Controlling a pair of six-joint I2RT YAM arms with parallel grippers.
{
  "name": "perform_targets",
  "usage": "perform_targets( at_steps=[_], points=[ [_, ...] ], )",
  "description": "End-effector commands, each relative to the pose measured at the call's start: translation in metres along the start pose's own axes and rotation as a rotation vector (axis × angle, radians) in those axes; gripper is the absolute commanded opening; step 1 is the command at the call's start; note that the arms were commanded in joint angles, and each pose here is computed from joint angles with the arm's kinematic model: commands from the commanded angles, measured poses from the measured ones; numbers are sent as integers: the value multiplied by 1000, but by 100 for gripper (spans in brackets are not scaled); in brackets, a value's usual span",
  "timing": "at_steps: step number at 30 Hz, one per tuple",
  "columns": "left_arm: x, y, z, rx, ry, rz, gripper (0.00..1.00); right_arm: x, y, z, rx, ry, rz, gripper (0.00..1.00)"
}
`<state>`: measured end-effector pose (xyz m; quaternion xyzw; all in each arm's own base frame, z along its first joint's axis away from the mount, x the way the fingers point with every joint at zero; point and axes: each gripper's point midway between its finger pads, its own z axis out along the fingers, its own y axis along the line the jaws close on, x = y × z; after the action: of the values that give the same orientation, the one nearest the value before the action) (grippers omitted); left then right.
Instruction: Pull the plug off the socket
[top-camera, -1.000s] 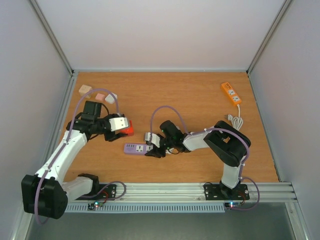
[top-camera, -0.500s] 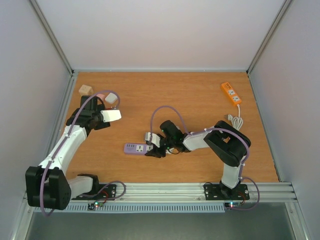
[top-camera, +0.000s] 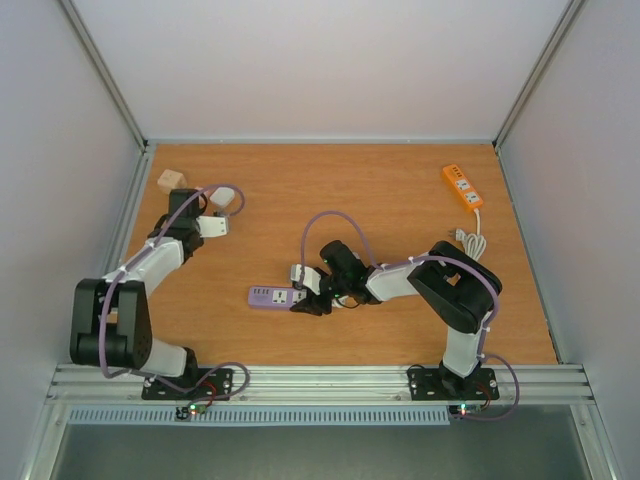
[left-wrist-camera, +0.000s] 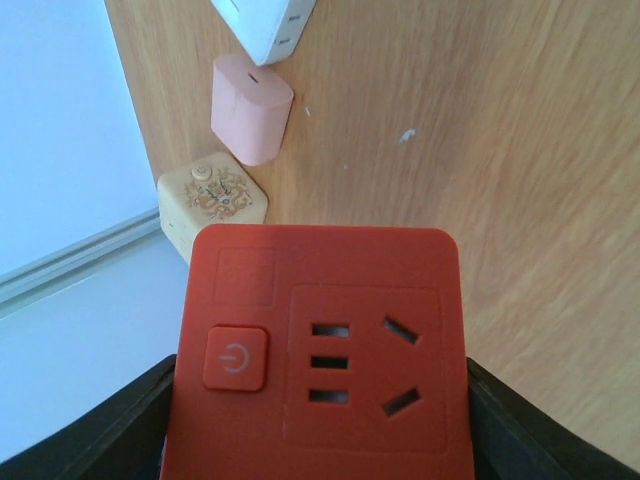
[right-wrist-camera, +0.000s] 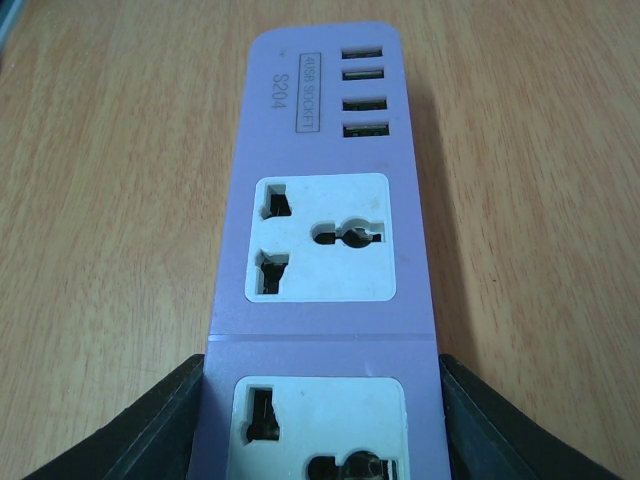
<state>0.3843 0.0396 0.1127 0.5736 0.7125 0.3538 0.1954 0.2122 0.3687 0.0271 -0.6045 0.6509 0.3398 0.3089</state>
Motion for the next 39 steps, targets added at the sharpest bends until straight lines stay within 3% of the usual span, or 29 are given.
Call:
perform_targets(
  at_steps=[1, 14, 23, 34, 39],
  points=[
    [17, 37, 9, -171, 121, 28, 25, 15, -6, 0, 19, 56, 43, 33],
    [29, 22, 53, -210, 283, 104, 27, 15, -8, 2, 22, 65, 56, 34],
    [32, 6, 64, -169, 314, 126, 36, 17, -9, 2, 27, 70, 56, 35],
    [31, -16, 62, -64, 285, 79, 58, 17, -11, 2, 34, 74, 62, 38],
    [30, -19, 57, -37, 269, 62, 73, 17, -10, 3, 34, 75, 62, 38]
  ],
)
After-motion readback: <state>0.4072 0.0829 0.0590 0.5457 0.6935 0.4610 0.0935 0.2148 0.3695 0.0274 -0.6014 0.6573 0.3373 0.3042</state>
